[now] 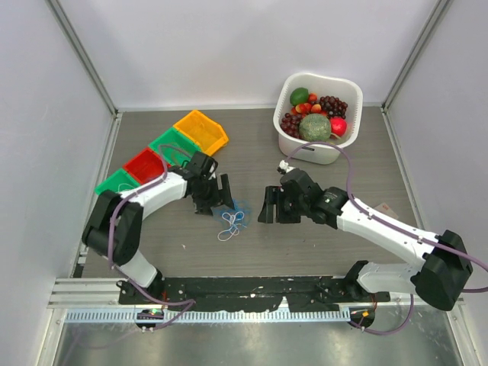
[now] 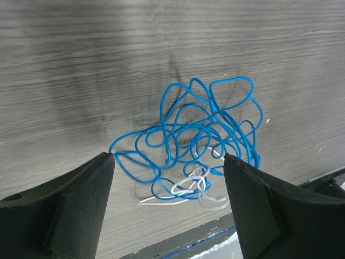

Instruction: Untangle the cables

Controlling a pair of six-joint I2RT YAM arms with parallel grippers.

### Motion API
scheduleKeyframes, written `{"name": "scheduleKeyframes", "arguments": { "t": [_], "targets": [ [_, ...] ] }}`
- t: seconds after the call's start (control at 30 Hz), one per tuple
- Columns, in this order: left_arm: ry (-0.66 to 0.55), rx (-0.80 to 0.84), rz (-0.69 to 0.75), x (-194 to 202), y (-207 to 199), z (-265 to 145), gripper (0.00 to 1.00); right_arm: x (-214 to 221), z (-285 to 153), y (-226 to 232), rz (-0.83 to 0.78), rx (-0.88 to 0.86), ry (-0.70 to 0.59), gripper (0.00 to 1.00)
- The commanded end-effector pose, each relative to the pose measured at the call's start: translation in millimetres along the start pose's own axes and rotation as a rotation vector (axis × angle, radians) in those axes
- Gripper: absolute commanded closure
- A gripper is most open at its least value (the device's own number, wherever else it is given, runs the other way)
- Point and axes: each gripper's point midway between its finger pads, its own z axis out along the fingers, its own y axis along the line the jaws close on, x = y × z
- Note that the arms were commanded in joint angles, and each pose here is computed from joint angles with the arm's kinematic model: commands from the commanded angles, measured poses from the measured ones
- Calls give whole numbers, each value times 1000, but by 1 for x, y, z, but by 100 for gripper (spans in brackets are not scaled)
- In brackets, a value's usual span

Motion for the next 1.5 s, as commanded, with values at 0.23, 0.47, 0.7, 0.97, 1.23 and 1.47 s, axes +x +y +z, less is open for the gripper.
{"name": "scheduleKeyframes", "arguments": {
  "t": [0.23,0.47,0.7,0.97,1.23,1.47],
  "targets": [
    [196,102,-101,26,-41,42,54,-16,-13,6,-5,-25,-78,34],
    [131,183,-18,8,-76,7,100,-19,-18,3,-25,-2,-96,34],
    [24,359,71,-3,-118,-60,100,-32,-2,20,-23,-67,-97,34],
    [25,515,87,7,-145,-112,100,-46,36,22,-7,-71,-122,33],
    [-70,571,133,2,-169,-157,100,-48,34,-51,119,105,-226,74],
    [-195,569,243,5,-204,-161,100,-57,-10,-64,129,70,-351,99]
  ]
}}
